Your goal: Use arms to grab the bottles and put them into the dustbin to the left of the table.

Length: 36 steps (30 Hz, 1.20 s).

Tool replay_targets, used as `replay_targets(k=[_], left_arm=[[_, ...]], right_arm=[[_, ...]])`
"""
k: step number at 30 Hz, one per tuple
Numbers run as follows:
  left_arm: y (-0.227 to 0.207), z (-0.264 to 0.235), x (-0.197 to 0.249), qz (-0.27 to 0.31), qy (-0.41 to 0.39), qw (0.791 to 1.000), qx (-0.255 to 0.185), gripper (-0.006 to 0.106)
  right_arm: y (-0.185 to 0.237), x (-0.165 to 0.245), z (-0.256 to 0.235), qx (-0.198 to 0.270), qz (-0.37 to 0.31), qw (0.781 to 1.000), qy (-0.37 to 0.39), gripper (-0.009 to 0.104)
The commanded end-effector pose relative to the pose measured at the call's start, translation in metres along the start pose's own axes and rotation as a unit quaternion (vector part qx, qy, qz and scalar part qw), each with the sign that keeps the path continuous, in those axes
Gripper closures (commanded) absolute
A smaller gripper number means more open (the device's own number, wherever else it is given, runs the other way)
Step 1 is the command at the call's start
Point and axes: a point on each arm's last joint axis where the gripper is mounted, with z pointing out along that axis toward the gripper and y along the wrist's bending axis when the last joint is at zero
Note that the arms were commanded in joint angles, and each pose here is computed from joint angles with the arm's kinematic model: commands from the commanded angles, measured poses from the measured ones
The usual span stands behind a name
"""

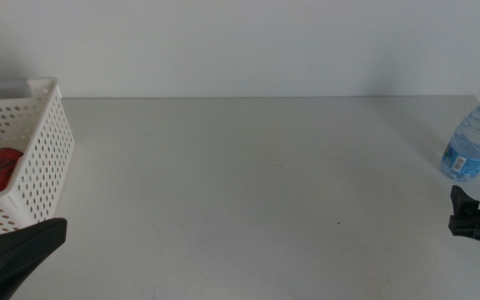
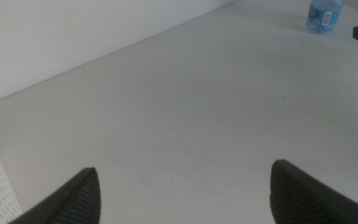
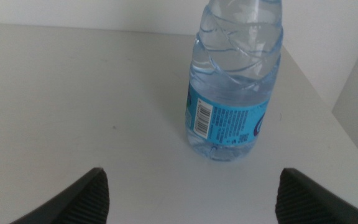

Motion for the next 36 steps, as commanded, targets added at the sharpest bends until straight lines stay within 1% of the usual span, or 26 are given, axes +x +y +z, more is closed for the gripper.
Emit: replay_targets(k=[1,4,10,16,20,25,28,36], left_arm=[[0.0,-0.003,-0.013,-0.003,-0.046,0.999,0.002,0.007],[0.0,-0.003,-0.013,-0.003,-0.046,0.999,0.002,0.007],[0.0,-0.003,-0.013,-0.003,-0.046,0.999,0.002,0.007],[0.0,-0.003,-0.013,-0.003,-0.046,0.999,0.002,0.007],[0.0,-0.003,-0.013,-0.003,-0.046,0.999,0.002,0.007],[0.0,-0.003,-0.013,-0.003,-0.046,0.999,0.002,0.007],[0.0,-0.003,-0.013,-0.003,-0.046,0.999,0.002,0.007],[0.0,-0.003,-0.013,-0.003,-0.046,0.999,0.002,0.007]], right_arm=[[-0.003,-0.029,0.011,0.015,-0.005,0.992,-0.124,0.017],[-0.003,-0.032,0.026,0.02,-0.003,0.991,-0.13,0.015],[-0.004,-0.033,0.057,0.029,0.001,0.99,-0.137,0.015],[-0.007,-0.034,0.086,0.055,0.001,0.988,-0.148,0.015],[-0.007,-0.036,0.103,0.061,-0.003,0.985,-0.159,0.015],[-0.009,-0.045,0.119,0.073,-0.008,0.981,-0.179,0.015],[-0.008,-0.05,0.127,0.071,-0.013,0.979,-0.189,0.015],[-0.008,-0.055,0.145,0.077,-0.015,0.978,-0.195,0.015]])
